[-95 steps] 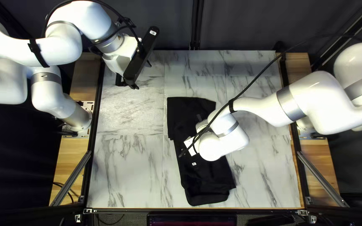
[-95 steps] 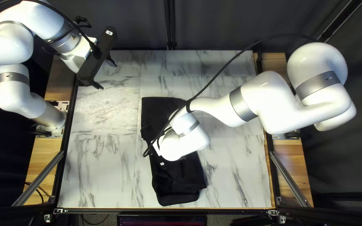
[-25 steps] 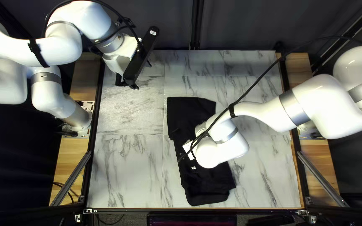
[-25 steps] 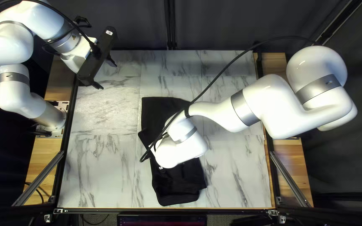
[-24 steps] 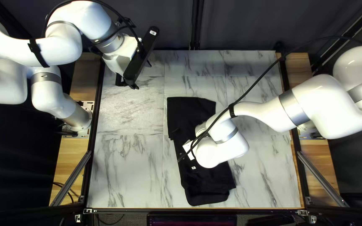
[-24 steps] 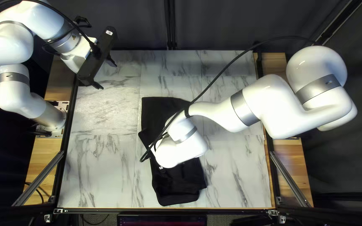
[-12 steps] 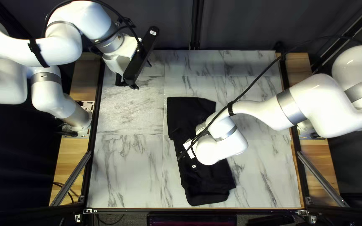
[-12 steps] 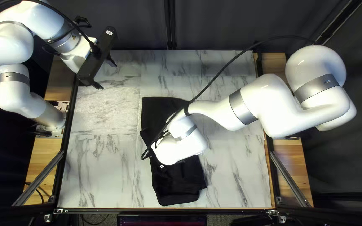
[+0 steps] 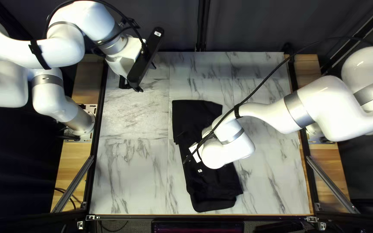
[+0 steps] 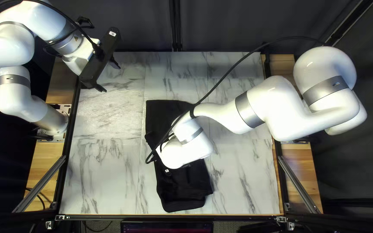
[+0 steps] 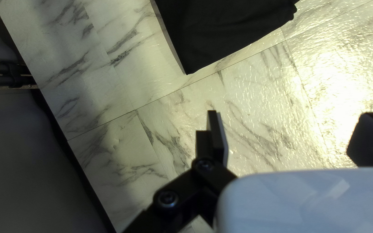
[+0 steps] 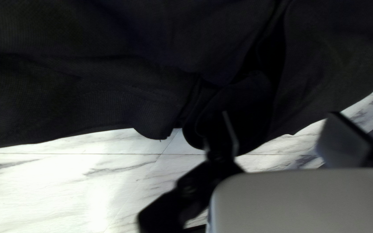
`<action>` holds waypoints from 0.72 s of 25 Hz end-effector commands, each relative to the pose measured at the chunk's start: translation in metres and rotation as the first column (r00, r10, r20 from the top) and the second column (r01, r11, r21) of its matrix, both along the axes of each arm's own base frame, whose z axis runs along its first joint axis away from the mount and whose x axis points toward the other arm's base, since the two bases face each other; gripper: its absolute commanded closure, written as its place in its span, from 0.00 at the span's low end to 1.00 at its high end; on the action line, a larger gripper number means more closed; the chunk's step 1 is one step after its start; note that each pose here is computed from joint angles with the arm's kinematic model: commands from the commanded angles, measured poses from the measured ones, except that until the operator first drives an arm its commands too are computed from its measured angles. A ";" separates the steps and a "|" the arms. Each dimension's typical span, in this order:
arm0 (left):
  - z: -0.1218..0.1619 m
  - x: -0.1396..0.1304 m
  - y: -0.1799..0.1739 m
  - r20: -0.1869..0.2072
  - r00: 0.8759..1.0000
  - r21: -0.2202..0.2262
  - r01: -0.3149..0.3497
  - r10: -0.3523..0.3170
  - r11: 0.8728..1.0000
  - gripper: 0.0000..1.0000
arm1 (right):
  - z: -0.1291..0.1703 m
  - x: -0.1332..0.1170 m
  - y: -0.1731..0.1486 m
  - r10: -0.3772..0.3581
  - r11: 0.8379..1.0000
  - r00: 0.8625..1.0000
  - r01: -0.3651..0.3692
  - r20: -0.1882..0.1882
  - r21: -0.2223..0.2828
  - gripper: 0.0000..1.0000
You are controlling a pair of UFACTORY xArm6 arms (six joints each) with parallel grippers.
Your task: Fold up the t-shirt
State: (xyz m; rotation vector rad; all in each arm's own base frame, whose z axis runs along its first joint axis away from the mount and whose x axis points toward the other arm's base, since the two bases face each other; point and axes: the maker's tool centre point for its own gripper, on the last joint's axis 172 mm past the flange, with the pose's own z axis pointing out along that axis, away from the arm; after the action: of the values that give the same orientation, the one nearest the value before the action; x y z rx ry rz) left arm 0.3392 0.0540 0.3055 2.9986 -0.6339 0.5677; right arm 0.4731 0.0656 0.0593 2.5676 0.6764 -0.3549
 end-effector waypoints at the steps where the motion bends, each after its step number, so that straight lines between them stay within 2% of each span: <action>1: 0.000 0.000 0.000 0.000 1.000 0.000 0.000 0.000 1.000 0.00 | -0.001 0.000 0.000 0.000 1.000 1.000 0.000 -0.002 0.001 1.00; 11: 0.000 0.000 0.000 0.000 1.000 0.000 0.000 0.000 1.000 0.00 | 0.025 0.006 0.009 0.005 1.000 1.000 -0.004 0.012 -0.025 1.00; 18: 0.000 0.000 0.000 0.000 1.000 0.000 0.000 0.000 1.000 0.00 | 0.054 0.031 0.005 0.022 0.999 0.999 -0.020 0.047 -0.049 1.00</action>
State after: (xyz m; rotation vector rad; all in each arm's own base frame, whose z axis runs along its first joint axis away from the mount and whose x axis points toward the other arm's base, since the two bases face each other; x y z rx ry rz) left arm 0.3392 0.0540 0.3055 2.9986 -0.6339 0.5677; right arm 0.4962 0.0739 0.1041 2.5249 0.6684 -0.3089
